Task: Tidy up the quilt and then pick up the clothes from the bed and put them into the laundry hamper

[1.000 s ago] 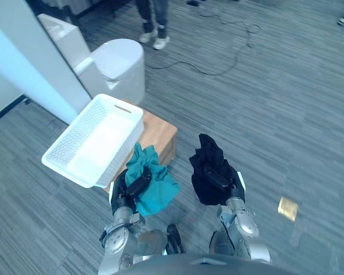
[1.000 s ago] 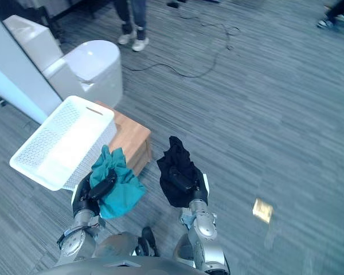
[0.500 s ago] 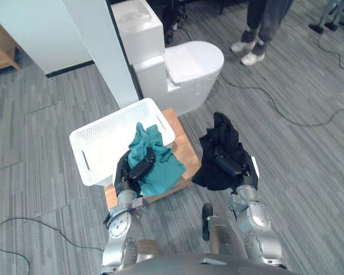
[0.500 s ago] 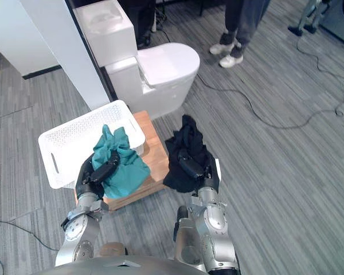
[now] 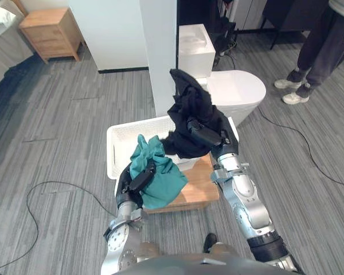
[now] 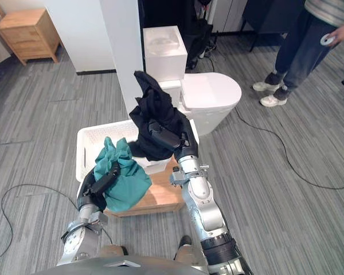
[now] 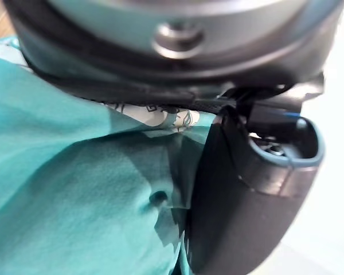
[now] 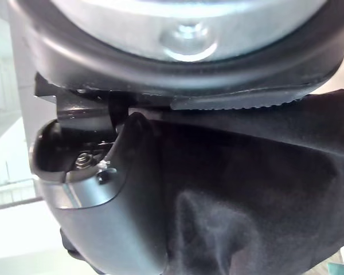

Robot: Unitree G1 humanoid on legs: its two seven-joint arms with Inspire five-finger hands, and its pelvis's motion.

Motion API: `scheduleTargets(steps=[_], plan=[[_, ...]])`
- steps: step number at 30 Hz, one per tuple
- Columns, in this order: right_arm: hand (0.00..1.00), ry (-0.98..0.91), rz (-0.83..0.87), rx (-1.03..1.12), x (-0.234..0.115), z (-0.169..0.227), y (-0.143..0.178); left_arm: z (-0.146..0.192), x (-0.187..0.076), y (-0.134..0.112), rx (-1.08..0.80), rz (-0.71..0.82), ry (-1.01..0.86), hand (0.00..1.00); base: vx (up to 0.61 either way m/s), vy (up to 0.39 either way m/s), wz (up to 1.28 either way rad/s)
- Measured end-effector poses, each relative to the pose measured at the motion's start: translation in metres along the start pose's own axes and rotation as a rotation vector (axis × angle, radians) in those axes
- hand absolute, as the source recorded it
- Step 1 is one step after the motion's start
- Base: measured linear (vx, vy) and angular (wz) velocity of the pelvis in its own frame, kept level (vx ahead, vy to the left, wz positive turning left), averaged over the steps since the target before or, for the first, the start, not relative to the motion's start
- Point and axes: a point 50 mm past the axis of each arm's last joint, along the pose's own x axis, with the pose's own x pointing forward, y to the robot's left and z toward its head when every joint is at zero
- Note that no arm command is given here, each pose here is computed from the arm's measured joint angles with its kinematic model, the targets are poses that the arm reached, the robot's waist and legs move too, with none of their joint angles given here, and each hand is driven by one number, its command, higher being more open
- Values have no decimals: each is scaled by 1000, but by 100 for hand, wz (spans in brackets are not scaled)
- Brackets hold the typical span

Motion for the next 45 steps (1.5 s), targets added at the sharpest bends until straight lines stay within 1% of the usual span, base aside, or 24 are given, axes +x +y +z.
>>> scheduleTargets(steps=[1, 2, 4, 6, 10, 11, 14, 20, 26, 29, 31, 32, 34, 35, 37, 39, 40, 42, 45], plan=[[0, 3, 4, -19, 3, 0, -1, 0, 0, 0, 7, -15, 1, 0, 65, 83, 20], [0, 7, 18, -70, 11, 0, -4, 1, 1, -2, 27, -61, 4, 0, 37, 61, 16], [0, 14, 30, -98, 20, 0, -7, 2, 1, -5, 45, -124, 10, 0, 35, 79, 19], [0, 37, 38, -144, 30, -2, -15, 5, 0, -9, 28, -204, 12, 0, 17, 59, 20], [0, 74, 26, -166, 38, -8, -21, 18, -1, -14, -8, -276, -25, 0, -3, 38, 22], [100, 85, 19, -171, 38, -10, -23, 24, -1, -16, -11, -295, -46, 0, -8, 30, 29], [100, 135, 5, -185, 38, -20, -28, 35, 1, -18, -38, -330, -85, 0, -17, 29, 28], [100, 227, 4, -327, 35, -36, -35, 43, 7, -18, -48, -341, -113, 0, -35, 19, 18], [100, 182, 6, -467, 46, -24, -35, 46, 8, -17, -46, -335, -123, 0, -57, -2, -4], [100, 164, -24, -462, 50, -17, -39, 51, 11, -21, -45, -332, -142, 0, -73, -12, -14], [100, 159, -48, -454, 51, -13, -43, 56, 14, -19, -37, -301, -165, 0, -70, -11, -18], [100, 145, -60, -448, 52, -8, -44, 61, 17, -16, -21, -268, -187, 0, -85, -11, -19], [100, 60, -114, -436, 55, 13, -48, 83, 27, -3, 75, -139, -289, 0, -103, -17, -19], [100, 36, -129, -432, 55, 19, -50, 89, 30, 0, 96, -101, -317, 0, -96, -28, -14], [100, -53, -198, -419, 55, 41, -57, 110, 41, 18, 166, 55, -407, 0, -93, -27, -18], [100, -86, -247, -412, 54, 49, -64, 120, 49, 28, 205, 144, -442, 0, -85, -13, -17], [100, -92, -303, -406, 51, 52, -74, 129, 56, 36, 267, 215, -470, 0, -92, -12, -14], [100, -74, -370, -399, 42, 48, -86, 139, 62, 44, 337, 288, -494, 0, -90, -17, -18], [100, 11, -534, -369, 5, 27, -117, 149, 64, 56, 401, 385, -508, 0, -57, -25, -20]])
